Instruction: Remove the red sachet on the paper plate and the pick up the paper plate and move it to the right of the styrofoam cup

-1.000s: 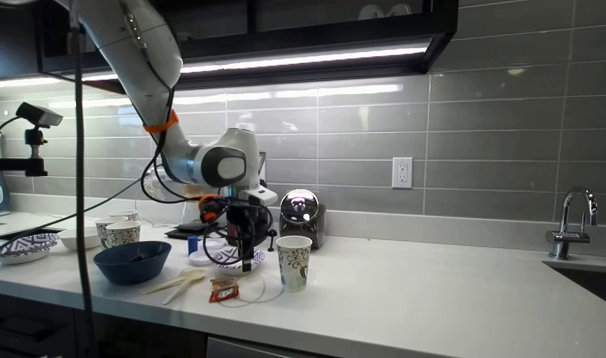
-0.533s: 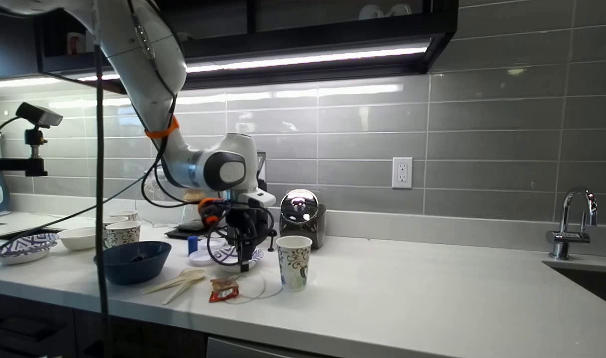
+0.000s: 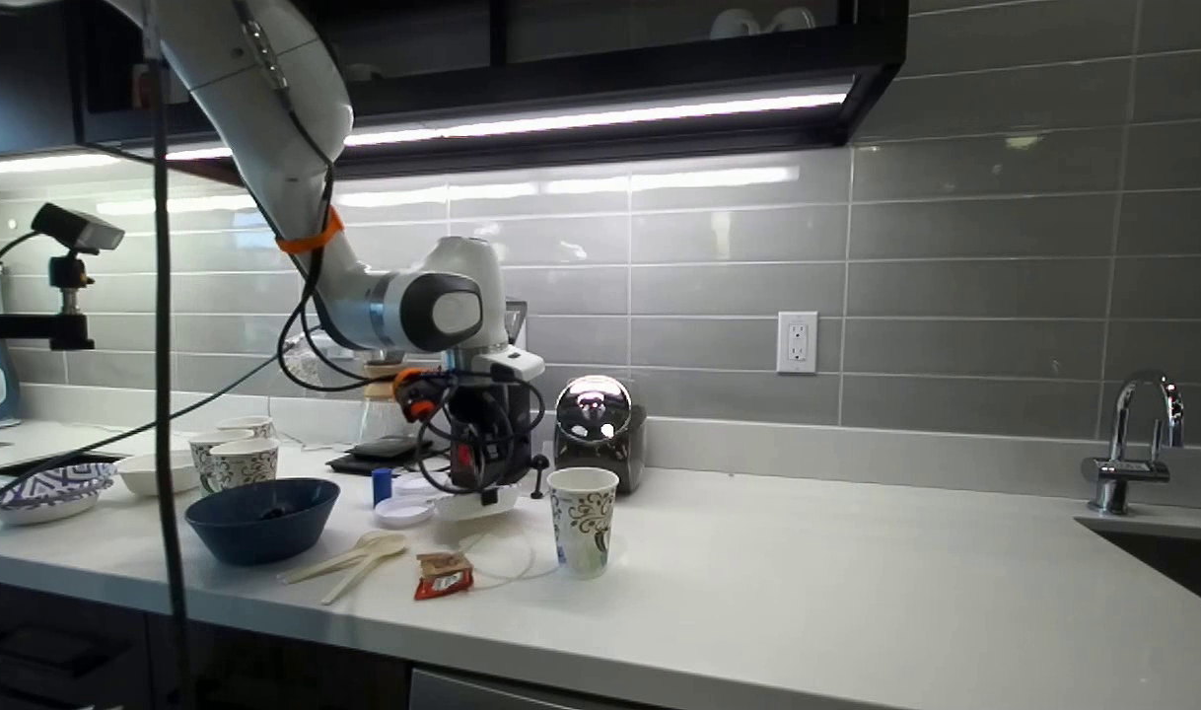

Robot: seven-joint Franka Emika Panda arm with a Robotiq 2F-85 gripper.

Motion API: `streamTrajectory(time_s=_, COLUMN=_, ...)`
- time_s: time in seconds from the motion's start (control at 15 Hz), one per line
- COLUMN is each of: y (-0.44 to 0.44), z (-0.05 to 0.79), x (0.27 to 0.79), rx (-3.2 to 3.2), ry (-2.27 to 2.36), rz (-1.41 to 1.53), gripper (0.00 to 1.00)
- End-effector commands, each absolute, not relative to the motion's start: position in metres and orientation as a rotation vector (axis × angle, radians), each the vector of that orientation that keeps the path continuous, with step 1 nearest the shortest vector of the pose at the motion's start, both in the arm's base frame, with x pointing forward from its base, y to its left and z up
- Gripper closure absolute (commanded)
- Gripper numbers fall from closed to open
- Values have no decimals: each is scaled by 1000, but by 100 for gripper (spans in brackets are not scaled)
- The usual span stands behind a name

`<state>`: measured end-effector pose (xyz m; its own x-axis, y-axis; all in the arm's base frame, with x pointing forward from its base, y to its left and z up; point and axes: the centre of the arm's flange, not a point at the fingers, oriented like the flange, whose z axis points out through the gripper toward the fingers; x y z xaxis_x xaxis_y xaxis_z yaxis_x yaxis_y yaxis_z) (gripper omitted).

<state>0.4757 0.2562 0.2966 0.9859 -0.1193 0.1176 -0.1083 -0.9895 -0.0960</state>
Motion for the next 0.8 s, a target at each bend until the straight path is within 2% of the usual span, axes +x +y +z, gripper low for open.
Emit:
streamTrajectory(time_s=0.0, y=239, z=358, x=461, rx=-3001, ry=254, rz=-224, gripper=100)
streamTrajectory(time_s=0.33, y=188, z=435, x=465, rx=-2875, ry=568, rz=-333, gripper=99)
streamTrajectory(time_s=0.73, y=56, z=477, x=461, rx=-2739, ry=1014, rz=-385, gripper=99)
